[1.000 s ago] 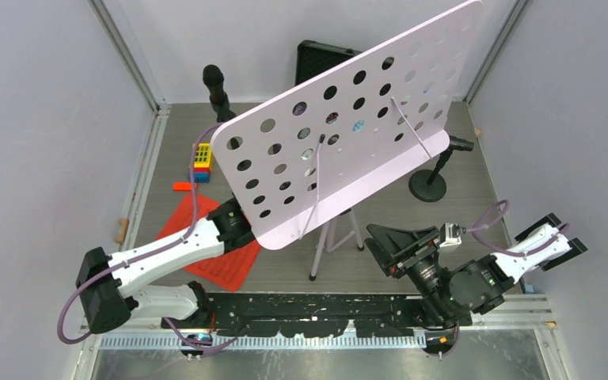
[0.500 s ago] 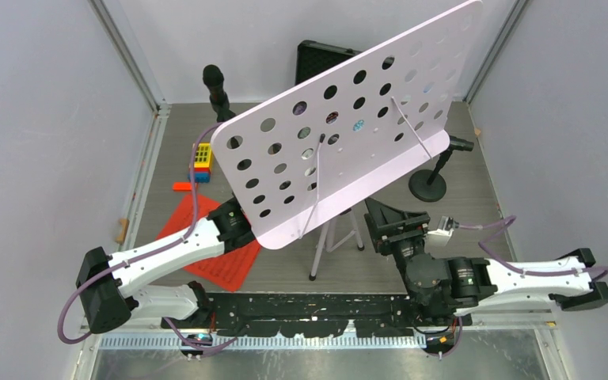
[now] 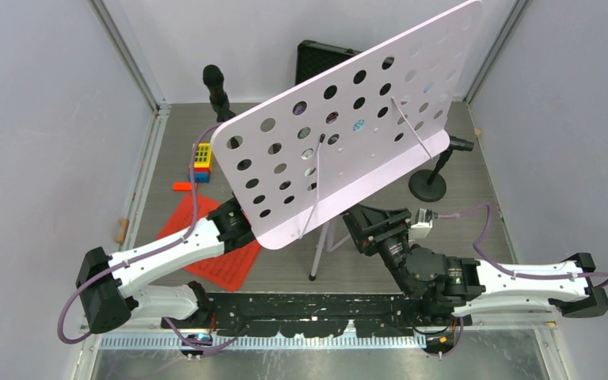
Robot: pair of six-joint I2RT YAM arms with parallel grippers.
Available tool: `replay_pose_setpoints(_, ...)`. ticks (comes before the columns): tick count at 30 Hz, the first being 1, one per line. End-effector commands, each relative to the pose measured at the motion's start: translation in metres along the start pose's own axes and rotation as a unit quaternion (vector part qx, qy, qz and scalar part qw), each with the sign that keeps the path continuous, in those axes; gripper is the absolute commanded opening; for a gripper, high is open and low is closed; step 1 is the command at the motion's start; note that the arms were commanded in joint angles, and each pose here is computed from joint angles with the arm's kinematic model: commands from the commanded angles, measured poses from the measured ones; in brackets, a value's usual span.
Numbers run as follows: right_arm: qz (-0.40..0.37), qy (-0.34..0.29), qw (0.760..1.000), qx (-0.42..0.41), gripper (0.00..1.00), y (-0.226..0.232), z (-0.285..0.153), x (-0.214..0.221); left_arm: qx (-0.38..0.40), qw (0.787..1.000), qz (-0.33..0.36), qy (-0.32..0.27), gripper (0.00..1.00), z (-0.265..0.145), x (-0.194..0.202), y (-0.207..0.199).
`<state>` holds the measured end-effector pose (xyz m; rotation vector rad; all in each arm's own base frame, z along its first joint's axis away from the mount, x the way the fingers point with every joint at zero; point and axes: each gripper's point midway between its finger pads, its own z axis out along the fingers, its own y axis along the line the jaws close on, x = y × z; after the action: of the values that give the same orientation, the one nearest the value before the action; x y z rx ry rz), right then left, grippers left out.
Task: Pack up the instrument practice props
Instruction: Unscrew the knob on the music stand.
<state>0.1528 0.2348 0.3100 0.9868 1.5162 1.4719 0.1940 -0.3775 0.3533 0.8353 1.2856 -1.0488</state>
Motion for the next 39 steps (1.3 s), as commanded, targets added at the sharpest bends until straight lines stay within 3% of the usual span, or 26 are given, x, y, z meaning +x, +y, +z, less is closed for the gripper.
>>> replay_pose_setpoints(1, 0.045, 0.001, 0.999, -0.012, 0.59, 0.012, 0.001, 0.001, -0.007, 0.998, -0.059, 0.020, 0.00, -0.003, 0.008, -0.002)
replay_pose_setpoints(7, 0.056, -0.001, 0.998, -0.009, 0.36, 0.005, 0.002, 0.002, -0.007, 0.998, -0.060, 0.022, 0.00, -0.004, 0.008, -0.003)
replay_pose_setpoints(15, 0.050, -0.008, 0.999, -0.007, 0.11, 0.003, 0.003, 0.000, -0.006, 0.998, -0.060, 0.021, 0.00, -0.003, 0.007, -0.003)
replay_pose_setpoints(19, -0.022, -0.009, 1.000, -0.009, 0.01, 0.004, 0.004, 0.000, -0.005, 0.998, -0.061, 0.021, 0.00, -0.003, 0.007, -0.003)
replay_pose_setpoints(26, -0.229, 0.005, 0.973, -0.004, 0.00, 0.001, 0.010, 0.016, -0.006, 0.998, -0.060, 0.018, 0.00, -0.004, 0.004, -0.003)
replay_pose_setpoints(30, -0.384, 0.014, 0.923, 0.001, 0.00, -0.006, 0.014, 0.021, -0.007, 0.998, -0.059, 0.018, 0.00, -0.006, 0.002, -0.003)
replay_pose_setpoints(34, -0.531, 0.021, 0.847, 0.011, 0.00, -0.012, 0.018, 0.018, -0.007, 0.998, -0.059, 0.017, 0.00, -0.007, 0.001, -0.004)
replay_pose_setpoints(36, -0.605, 0.020, 0.796, 0.018, 0.00, -0.014, 0.018, 0.011, -0.007, 0.998, -0.058, 0.016, 0.00, -0.008, 0.001, -0.004)
replay_pose_setpoints(39, -0.667, 0.019, 0.745, 0.026, 0.00, -0.014, 0.017, 0.001, -0.008, 0.998, -0.058, 0.016, 0.00, -0.010, 0.000, -0.004)
